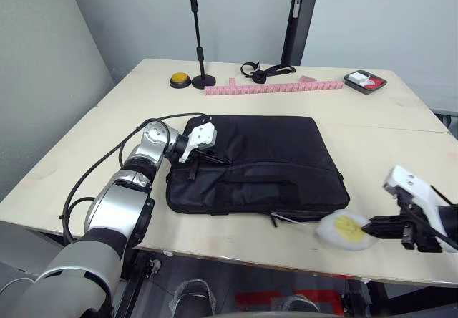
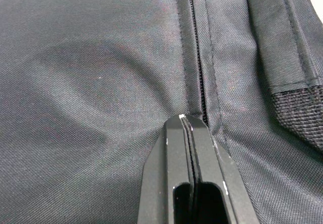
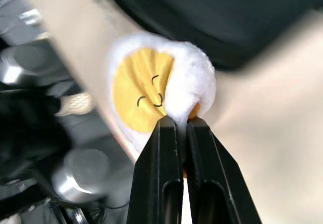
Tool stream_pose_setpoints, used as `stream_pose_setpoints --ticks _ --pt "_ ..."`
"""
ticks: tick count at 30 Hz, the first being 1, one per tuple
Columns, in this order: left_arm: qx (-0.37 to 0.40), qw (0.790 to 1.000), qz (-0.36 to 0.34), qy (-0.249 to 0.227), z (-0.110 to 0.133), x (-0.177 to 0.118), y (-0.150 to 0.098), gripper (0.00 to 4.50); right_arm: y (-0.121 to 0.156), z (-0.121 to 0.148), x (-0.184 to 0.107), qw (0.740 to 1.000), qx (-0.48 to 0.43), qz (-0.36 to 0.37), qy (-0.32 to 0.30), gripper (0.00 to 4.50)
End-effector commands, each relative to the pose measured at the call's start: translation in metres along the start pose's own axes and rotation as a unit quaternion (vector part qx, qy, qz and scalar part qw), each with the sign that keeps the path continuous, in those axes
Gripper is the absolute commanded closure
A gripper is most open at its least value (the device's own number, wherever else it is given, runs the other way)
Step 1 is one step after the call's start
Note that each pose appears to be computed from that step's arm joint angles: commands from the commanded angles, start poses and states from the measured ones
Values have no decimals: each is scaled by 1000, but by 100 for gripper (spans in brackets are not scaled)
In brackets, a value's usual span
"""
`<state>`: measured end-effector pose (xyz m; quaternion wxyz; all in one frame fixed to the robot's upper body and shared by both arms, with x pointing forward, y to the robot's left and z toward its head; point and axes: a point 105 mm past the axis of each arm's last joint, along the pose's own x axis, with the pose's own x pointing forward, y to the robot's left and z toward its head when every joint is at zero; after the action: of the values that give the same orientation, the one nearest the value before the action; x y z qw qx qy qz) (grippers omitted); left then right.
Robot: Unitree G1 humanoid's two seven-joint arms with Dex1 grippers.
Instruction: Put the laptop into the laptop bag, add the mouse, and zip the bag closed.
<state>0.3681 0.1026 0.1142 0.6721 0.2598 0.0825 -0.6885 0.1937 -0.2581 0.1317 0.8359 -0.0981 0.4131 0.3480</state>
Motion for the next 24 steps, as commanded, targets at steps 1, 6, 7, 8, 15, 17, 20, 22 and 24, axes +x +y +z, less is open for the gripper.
stream_pose_setpoints --ticks 1,6,7,8,15,17,20,22,24 --pt "-38 997 -41 51 -28 8 -19 450 -22 0 -19 999 -13 -53 -1 449" --pt "-35 997 -45 52 -28 9 -20 450 -42 -10 -27 995 -21 -94 13 449" --pt "-34 997 -47 52 -28 10 -21 450 -47 -13 -29 994 -23 -105 21 449" --pt "-33 997 -49 52 -28 10 -21 450 -51 -18 -29 993 -25 -114 31 449" --pt "-23 996 -65 53 -28 14 -25 450 -94 -25 -42 975 -34 -217 42 449" --pt "-18 995 -73 59 -29 15 -27 450 -106 -20 -43 967 -40 -250 33 449" --pt "-15 995 -79 63 -30 16 -29 450 -123 -9 -42 956 -32 -293 4 449" --pt "-12 993 -89 71 -33 17 -32 450 -127 -3 -38 952 -33 -303 -5 449" --pt "-10 992 -96 76 -34 18 -34 450 -126 -2 -33 952 -39 -305 -1 449"
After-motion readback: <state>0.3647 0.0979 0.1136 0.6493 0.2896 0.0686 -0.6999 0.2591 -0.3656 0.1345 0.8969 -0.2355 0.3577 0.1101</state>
